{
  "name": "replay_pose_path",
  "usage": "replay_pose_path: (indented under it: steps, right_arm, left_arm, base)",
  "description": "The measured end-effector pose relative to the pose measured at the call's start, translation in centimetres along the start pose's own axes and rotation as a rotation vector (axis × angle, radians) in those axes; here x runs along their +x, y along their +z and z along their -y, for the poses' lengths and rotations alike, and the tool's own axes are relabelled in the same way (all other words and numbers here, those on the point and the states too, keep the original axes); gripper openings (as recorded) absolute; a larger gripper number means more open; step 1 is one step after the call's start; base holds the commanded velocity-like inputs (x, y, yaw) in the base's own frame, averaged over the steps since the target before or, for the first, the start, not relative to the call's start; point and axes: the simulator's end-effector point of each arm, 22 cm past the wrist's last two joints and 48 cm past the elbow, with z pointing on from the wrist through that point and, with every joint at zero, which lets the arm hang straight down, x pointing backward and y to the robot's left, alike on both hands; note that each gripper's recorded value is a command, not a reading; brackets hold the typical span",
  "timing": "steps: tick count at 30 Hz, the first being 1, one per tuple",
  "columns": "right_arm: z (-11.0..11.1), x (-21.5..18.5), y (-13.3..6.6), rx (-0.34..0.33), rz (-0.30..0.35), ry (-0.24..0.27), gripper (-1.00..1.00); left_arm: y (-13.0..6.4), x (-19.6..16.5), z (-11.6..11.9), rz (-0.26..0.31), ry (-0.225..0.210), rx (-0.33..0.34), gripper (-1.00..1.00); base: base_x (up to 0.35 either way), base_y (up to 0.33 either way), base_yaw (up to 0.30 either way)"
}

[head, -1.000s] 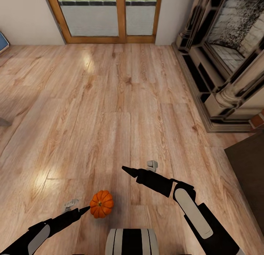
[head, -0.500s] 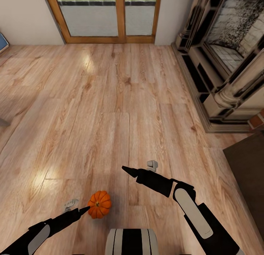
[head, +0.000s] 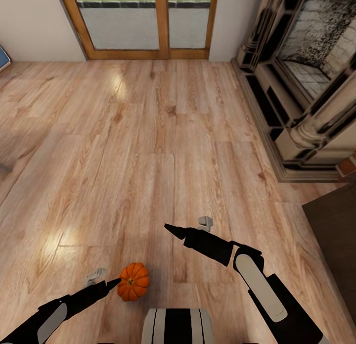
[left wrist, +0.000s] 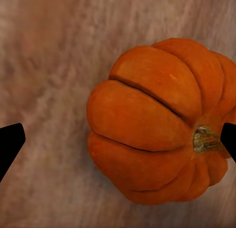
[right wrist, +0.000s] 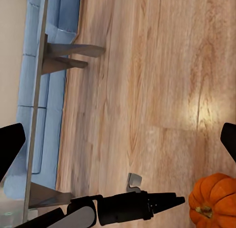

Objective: Place each of the two pumpkins and all three candles from the living room inside a cabinet in the living room (use any cabinet), then make sure every cabinet is closed, and position the cauldron so it is next to a table in the living room.

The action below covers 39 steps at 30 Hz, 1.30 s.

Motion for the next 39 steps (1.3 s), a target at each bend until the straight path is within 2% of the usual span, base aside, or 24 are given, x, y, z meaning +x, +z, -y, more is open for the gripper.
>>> replay_pose_path:
  steps: [18, 28, 34, 39]
  right_arm:
    - [0.0, 0.0, 0.0, 0.0, 0.0, 0.0, 1.0]
    - [2.0, 1.0, 0.5, 0.016, -0.017, 0.033, 1.0]
    - [1.9, 1.0, 0.5, 0.016, -0.017, 0.034, 1.0]
    - [2.9, 1.5, 0.7, 0.024, -0.025, 0.05, 1.0]
  left_arm:
    - [0.0, 0.0, 0.0, 0.001, -0.003, 0.0, 1.0]
    - [0.8, 1.6, -1.2, -0.033, -0.019, -0.016, 1.0]
    - [0.8, 1.6, -1.2, -0.032, -0.019, -0.016, 1.0]
    - [1.2, 2.4, -1.7, -0.048, -0.028, -0.022, 1.0]
  base:
    - [0.0, -0.031, 0.0]
    - [0.0, 0.0, 0.0]
    - [0.0, 0.0, 0.0]
    - [0.0, 0.0, 0.0]
